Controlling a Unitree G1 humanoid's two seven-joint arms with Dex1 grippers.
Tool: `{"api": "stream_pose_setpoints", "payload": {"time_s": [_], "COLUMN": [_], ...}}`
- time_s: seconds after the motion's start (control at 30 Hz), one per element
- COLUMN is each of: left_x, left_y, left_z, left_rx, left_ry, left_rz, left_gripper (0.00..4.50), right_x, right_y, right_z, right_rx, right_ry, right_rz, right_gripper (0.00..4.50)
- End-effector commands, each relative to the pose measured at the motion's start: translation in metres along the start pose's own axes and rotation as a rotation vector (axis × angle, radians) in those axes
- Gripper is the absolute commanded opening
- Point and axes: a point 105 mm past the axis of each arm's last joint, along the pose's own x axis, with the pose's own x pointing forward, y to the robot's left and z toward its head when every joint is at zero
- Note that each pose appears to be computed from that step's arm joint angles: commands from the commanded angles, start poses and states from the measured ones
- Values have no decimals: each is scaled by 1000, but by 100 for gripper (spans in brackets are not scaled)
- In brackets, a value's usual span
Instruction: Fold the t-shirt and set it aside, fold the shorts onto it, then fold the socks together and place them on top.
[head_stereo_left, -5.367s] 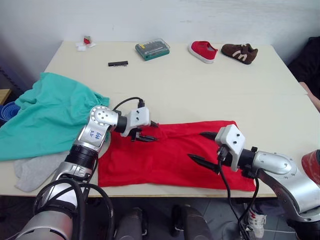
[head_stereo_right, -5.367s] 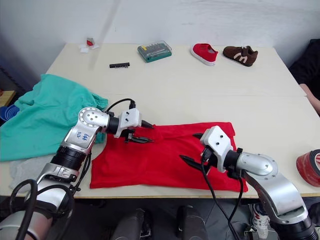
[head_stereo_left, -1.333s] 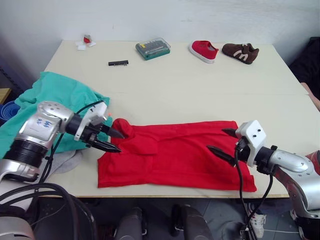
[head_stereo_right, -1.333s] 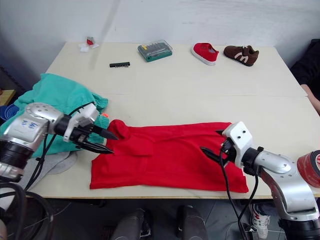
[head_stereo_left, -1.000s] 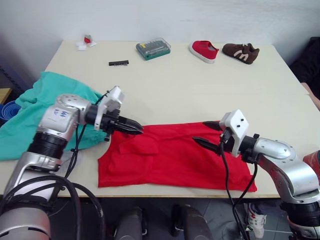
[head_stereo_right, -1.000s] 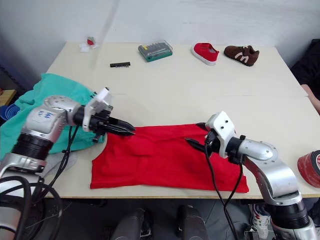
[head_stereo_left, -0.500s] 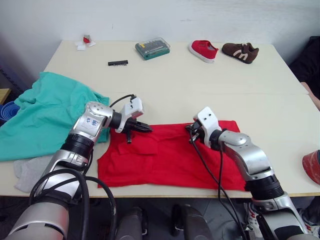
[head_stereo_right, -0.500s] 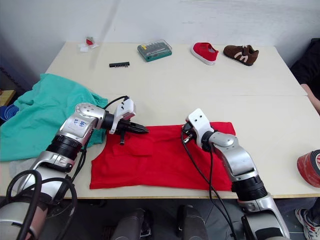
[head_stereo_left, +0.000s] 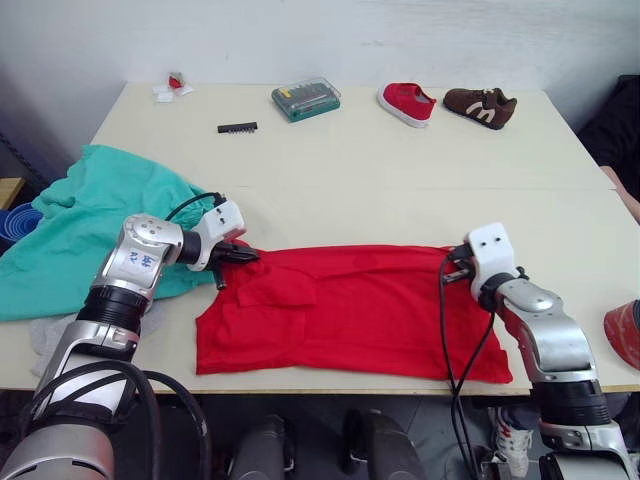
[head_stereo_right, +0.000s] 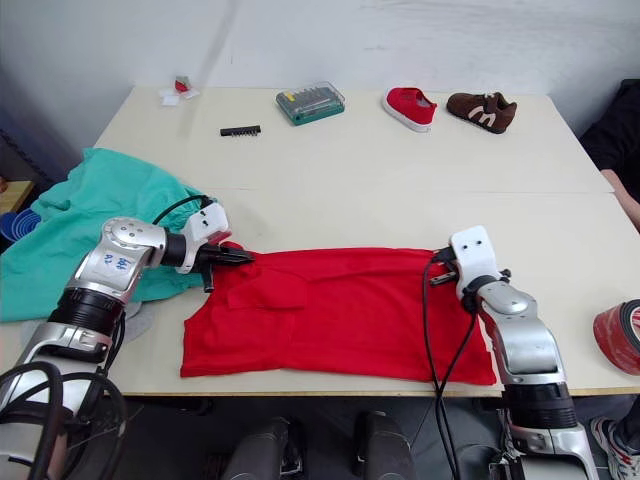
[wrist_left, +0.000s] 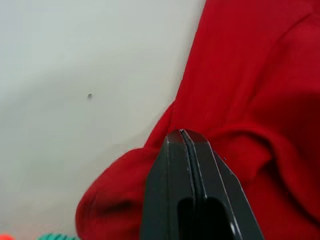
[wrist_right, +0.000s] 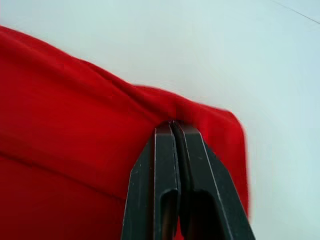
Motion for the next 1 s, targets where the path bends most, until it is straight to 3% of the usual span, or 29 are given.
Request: {"api": "stream_pose_setpoints", "payload": {"time_s": [0.03,0.23,0.43,0.57,0.7,0.83,1.0], "left_x": [-3,-11,-22,-10,-1,-7,-28], "left_y": [10,2,-29,-40,-42,-40,-45], "left_z": [11,32,50,44,21,-23,-40], "left_rx": [-14,-18,5,7,-10,-105,-188], "left_ry": [-59,-175,-230,-170,-49,119,152], "left_rz": [77,18,-150,-160,-138,-86,-54], "left_gripper": [0,0,0,0,0,0,0], "right_x": [-4,-18,-25,-20,-9,2,-5], "right_y": [-8,22,53,66,67,39,11], "right_z": [-6,41,59,59,48,15,2], "right_rx": [26,23,30,28,15,11,12], "right_ry": [-9,-223,-267,-256,-196,-57,-17], "right_rz": [-44,98,221,258,247,112,18], "right_gripper": [6,6,6,6,6,6,6]}}
